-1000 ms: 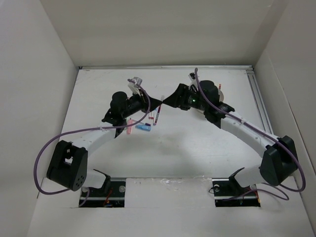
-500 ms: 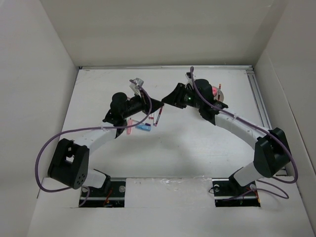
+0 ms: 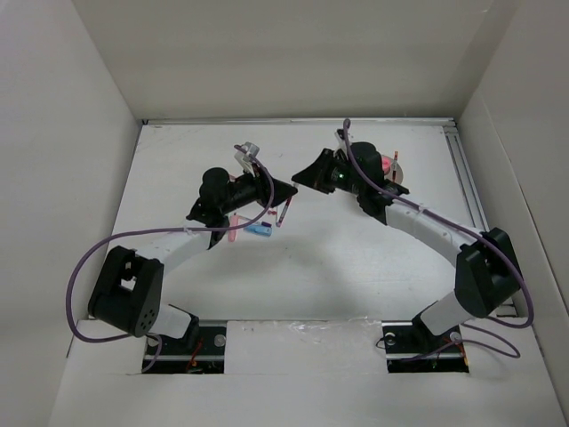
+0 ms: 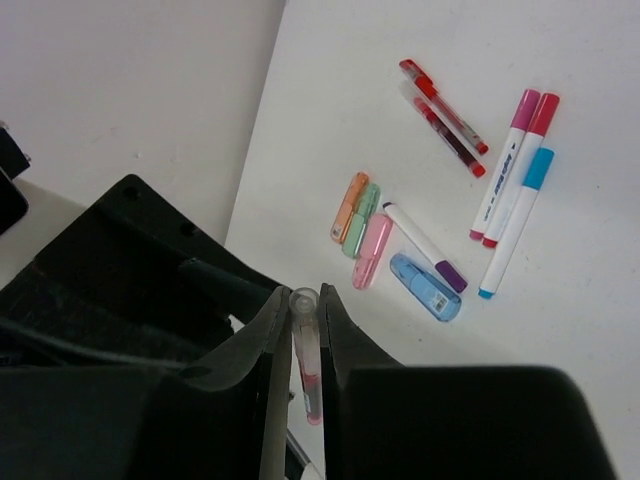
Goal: Sort the stationery into containers
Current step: Place the pen in the storage box.
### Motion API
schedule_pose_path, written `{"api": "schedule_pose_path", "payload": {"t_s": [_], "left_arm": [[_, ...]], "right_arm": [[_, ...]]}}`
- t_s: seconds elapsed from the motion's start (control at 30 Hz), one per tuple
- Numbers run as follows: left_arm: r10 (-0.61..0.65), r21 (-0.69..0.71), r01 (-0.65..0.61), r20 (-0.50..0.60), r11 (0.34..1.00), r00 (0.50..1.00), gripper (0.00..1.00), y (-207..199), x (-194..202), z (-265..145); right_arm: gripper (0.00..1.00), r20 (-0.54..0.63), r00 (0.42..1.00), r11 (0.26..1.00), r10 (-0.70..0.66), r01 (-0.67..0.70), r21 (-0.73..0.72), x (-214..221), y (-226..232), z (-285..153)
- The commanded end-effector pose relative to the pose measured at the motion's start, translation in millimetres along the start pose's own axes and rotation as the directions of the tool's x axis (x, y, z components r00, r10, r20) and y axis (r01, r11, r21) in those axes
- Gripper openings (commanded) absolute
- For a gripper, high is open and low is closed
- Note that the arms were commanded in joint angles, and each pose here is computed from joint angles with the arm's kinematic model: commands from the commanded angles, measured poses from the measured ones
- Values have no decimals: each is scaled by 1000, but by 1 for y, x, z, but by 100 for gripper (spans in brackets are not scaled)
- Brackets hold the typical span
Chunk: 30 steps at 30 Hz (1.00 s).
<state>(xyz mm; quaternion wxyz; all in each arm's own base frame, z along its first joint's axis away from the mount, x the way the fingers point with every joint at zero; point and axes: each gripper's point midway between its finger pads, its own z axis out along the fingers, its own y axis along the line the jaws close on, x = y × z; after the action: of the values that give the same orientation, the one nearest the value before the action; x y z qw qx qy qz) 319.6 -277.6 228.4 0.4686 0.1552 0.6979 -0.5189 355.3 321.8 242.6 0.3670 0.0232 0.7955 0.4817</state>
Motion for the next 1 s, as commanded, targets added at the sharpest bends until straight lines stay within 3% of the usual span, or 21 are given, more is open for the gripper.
{"api": "schedule_pose_path", "payload": {"t_s": [0.0, 0.07, 0.23, 0.43, 0.53, 0.57, 0.6, 0.7, 0.97], "left_arm": [[40, 56, -42, 34, 998, 999, 38, -18, -9, -4], [73, 55, -76, 61, 996, 995, 48, -23, -17, -7], [92, 9, -94, 130, 996, 987, 57, -29, -30, -21], [78, -116, -60, 159, 991, 984, 58, -7, -28, -27], [54, -162, -29, 157, 986, 986, 58, 1, -28, -28], [47, -184, -18, 154, 983, 987, 58, 4, -29, -28], [39, -190, -11, 144, 982, 989, 58, 6, -26, -28], [25, -241, 10, 142, 970, 990, 58, 17, -24, -28], [18, -383, 44, 157, 923, 987, 57, 41, -30, -35]], "right_arm": [[2, 132, 991, 999, -15, 21, -38, -39, 12, -12], [2, 163, 987, 1000, -12, 16, -22, -49, 5, -19], [2, 308, 951, 995, 0, -31, 97, -98, -33, -53], [2, 533, 842, 924, -89, -130, 361, -157, -83, -125], [2, 640, 741, 794, -202, -259, 550, -189, -116, -175], [2, 684, 679, 725, -265, -328, 606, -200, -127, -198], [2, 684, 666, 683, -297, -353, 640, -205, -129, -212], [2, 683, 633, 598, -365, -404, 693, -212, -144, -233], [3, 641, 634, 443, -433, -470, 764, -222, -186, -246]]}}
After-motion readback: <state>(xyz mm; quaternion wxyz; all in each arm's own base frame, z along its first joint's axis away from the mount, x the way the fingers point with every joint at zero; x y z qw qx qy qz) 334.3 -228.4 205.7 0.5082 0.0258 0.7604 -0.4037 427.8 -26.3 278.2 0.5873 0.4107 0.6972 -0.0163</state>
